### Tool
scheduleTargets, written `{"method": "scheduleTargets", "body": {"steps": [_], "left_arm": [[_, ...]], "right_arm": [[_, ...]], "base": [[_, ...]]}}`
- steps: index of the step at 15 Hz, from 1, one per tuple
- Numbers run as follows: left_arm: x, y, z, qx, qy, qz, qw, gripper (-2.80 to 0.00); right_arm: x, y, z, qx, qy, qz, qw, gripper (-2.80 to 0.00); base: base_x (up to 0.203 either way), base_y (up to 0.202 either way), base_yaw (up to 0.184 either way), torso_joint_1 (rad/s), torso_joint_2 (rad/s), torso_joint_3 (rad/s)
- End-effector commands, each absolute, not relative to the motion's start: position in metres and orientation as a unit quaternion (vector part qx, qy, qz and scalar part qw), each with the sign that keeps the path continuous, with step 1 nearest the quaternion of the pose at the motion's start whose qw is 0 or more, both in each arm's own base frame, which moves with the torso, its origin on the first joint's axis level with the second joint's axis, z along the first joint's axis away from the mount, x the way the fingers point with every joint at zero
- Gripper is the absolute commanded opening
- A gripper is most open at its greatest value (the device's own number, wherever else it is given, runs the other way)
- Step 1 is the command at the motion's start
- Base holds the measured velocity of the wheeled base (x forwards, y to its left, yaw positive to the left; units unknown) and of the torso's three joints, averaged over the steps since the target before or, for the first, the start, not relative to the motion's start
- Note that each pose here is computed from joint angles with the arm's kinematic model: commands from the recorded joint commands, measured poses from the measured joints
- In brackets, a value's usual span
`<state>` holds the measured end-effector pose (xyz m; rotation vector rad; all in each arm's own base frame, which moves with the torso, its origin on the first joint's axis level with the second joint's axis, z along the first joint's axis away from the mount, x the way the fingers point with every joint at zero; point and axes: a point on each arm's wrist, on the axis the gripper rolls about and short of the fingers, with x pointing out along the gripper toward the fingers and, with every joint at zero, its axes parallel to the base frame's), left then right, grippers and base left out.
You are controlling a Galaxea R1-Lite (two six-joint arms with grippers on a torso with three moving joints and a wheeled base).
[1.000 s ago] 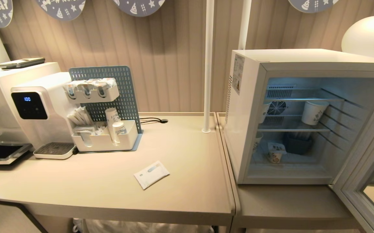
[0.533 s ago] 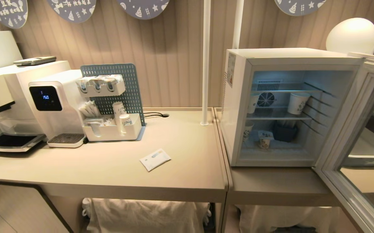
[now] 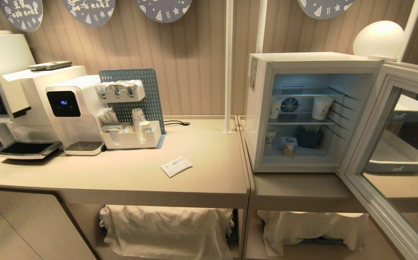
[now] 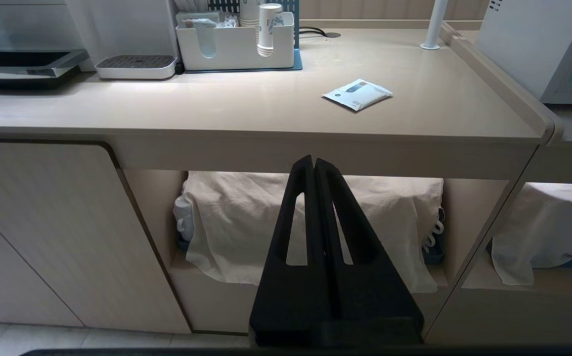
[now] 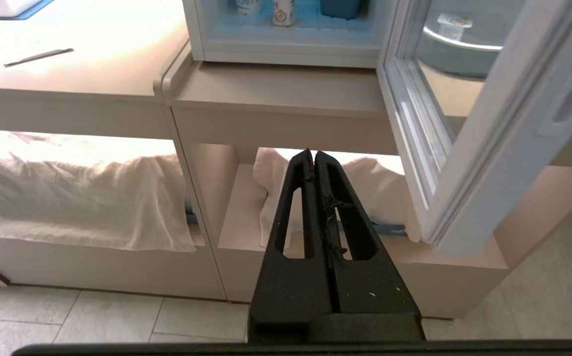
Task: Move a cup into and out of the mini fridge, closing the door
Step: Close the freezer door
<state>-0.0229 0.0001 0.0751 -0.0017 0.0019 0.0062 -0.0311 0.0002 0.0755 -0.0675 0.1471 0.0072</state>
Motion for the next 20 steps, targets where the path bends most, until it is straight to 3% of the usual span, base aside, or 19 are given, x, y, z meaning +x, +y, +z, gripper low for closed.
{"method": "scheduleTargets", "body": {"steps": [1, 4, 20], "left_arm": [[-0.0227, 0.0001, 0.0747, -0.001, 0.002, 0.004, 1.0, -2.8], [-0.0227, 0.0001, 0.0747, 0.0, 0.002, 0.004, 1.0, -2.8], [-0.0227, 0.0001, 0.0747, -0.001, 0.002, 0.004, 1.0, -2.8]], "right_arm": [[-0.031, 0.0002, 0.0753, -0.034, 0.076, 0.004, 0.997, -2.8], [-0.031, 0.0002, 0.0753, -0.035, 0.076, 0.004, 0.997, -2.8], [-0.0308, 0.0003, 0.0754, -0.034, 0.076, 0.006, 0.996, -2.8]], "base": [[0.0, 0.0, 0.0, 0.0, 0.0, 0.0], [-0.001, -0.071, -0.005, 0.002, 0.0, 0.0], [0.0, -0.193, 0.0, 0.003, 0.0, 0.004]]}}
